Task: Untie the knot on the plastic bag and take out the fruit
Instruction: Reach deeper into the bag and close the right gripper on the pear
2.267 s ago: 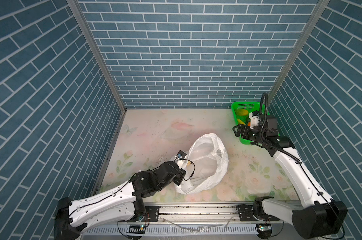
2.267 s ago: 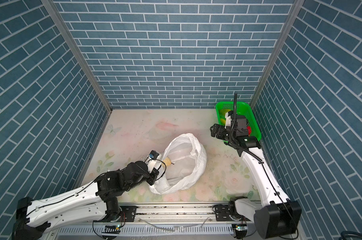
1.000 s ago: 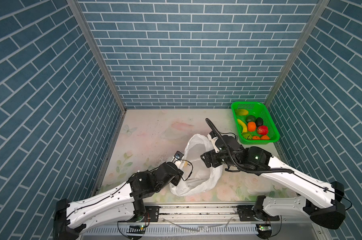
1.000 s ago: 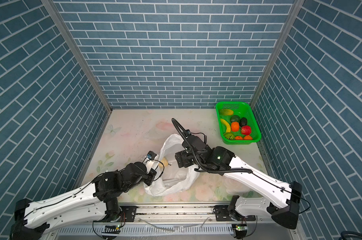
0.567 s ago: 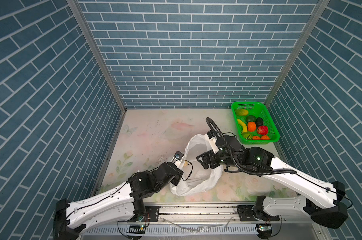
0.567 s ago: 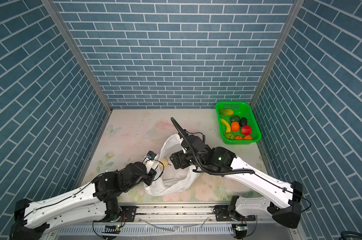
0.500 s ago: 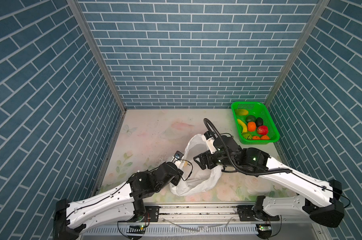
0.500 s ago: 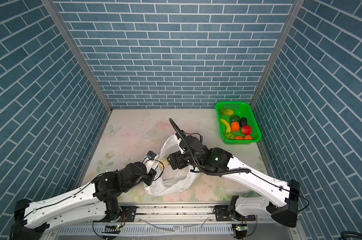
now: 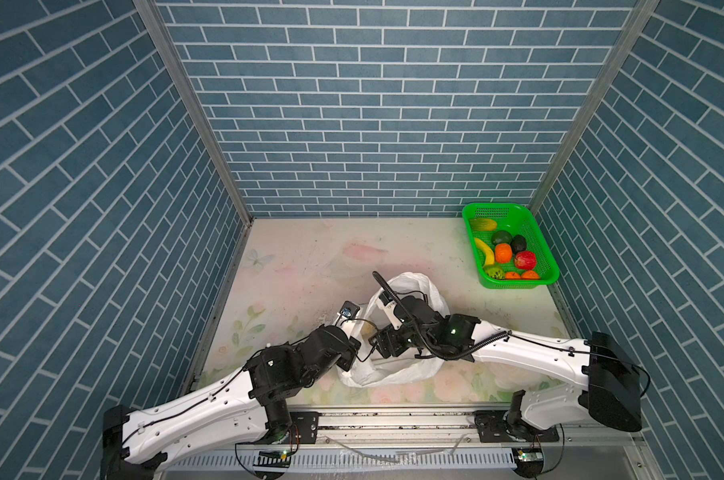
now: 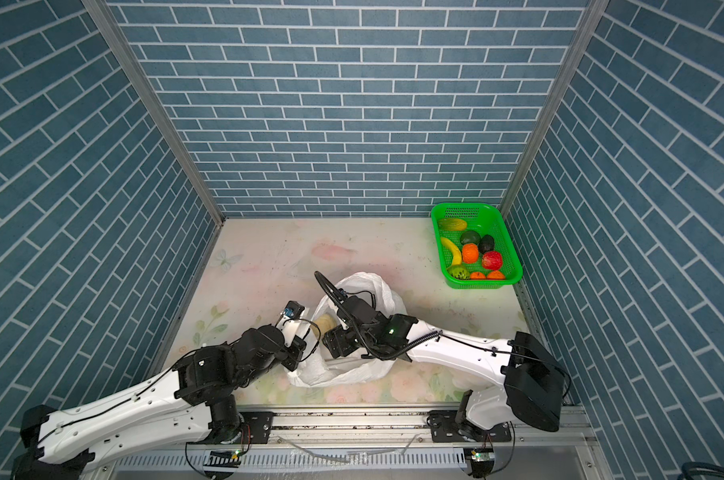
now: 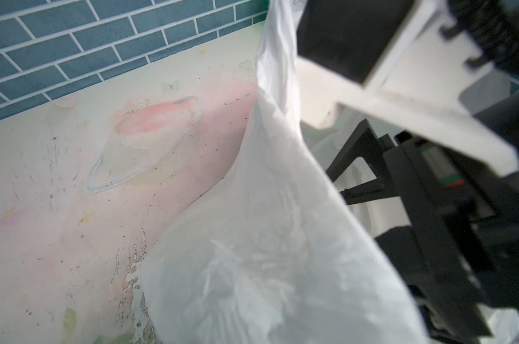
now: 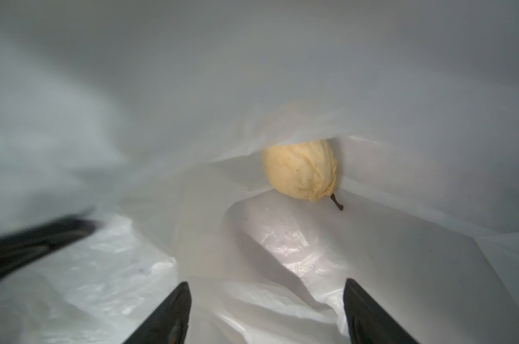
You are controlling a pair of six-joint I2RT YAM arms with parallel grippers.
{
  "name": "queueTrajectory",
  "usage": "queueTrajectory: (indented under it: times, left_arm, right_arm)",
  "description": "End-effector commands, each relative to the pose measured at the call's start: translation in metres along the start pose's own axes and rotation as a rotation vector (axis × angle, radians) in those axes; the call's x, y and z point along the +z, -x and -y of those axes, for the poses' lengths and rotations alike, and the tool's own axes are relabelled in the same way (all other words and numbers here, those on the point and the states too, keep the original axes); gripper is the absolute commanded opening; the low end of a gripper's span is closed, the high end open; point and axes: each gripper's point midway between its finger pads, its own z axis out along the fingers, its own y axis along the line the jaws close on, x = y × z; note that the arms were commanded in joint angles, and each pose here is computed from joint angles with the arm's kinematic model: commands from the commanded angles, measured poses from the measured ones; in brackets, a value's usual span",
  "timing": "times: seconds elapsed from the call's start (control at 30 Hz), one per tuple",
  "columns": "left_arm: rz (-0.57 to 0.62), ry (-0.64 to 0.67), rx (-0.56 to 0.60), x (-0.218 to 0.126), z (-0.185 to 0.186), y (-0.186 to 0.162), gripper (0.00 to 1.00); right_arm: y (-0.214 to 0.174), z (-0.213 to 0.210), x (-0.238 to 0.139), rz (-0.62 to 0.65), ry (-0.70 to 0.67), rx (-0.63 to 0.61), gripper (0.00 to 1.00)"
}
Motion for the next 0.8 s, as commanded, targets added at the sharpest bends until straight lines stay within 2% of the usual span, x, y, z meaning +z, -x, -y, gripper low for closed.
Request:
queueTrajectory:
  times: [0.0, 0.2, 0.37, 0.5, 0.77]
  left_arm:
    - [0.018, 0.019, -0.002, -0.007, -0.005, 0.007, 0.0]
    - [0.027, 0.022, 0.011, -0.009, -0.005, 0.012, 0.0]
    - [0.038, 0.019, 0.024, -0.013, -0.004, 0.021, 0.0]
    - [0.031, -0.001, 0.038, -0.011, 0.001, 0.022, 0.0]
    - [-0.04, -0.044, 0.072, -0.005, 0.01, 0.006, 0.0]
  right_arm:
    - [-0.011, 0.005, 0.009, 0.03, -0.007, -0.024, 0.78]
    - [-0.038, 0.017, 0.027, -0.034, -0.035, -0.003, 0.78]
    - [-0.041, 0.017, 0.043, -0.038, -0.035, 0.022, 0.78]
    - [-0.029, 0.016, 0.054, 0.001, -0.043, 0.046, 0.79]
    - [0.016, 0.006, 0.067, 0.14, -0.029, 0.126, 0.91]
